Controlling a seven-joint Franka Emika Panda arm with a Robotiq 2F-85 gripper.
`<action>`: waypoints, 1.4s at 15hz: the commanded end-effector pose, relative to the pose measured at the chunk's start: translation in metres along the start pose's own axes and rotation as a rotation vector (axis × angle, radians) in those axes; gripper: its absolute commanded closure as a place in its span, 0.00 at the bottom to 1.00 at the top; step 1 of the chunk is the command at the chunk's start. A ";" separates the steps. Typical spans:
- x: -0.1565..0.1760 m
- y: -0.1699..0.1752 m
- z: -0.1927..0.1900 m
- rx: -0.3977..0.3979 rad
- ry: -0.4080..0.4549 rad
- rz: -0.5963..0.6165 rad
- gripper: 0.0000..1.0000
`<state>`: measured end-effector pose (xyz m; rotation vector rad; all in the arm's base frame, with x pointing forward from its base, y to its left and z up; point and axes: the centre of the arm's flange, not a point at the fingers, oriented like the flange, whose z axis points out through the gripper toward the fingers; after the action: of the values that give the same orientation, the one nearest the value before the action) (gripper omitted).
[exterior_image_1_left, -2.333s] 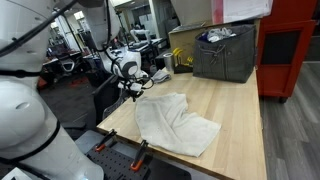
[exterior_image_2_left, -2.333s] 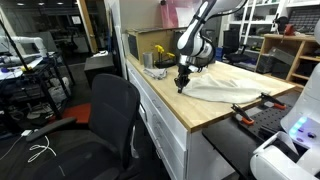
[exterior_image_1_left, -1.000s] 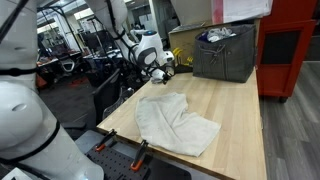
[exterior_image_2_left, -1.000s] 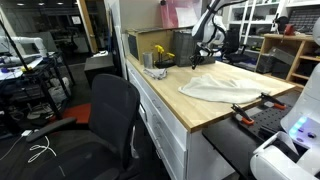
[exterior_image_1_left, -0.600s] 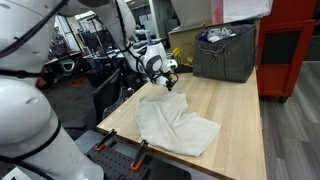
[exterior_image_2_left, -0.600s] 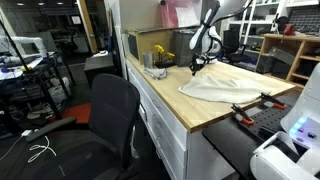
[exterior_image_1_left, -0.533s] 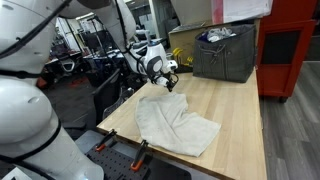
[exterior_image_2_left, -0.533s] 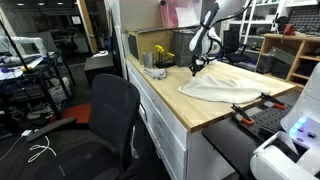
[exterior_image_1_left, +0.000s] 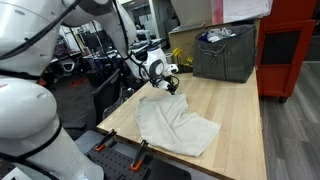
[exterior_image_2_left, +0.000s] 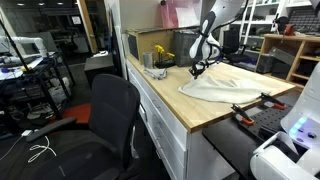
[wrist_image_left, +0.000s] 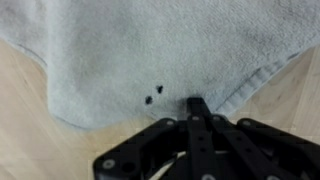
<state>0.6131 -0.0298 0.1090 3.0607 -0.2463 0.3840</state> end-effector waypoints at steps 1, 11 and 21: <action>0.010 -0.013 0.018 0.001 -0.020 0.024 1.00; 0.006 -0.067 0.031 0.119 -0.051 0.034 1.00; -0.008 -0.129 0.022 0.289 -0.092 0.058 1.00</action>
<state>0.6351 0.0818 0.1070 3.3083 -0.2913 0.4070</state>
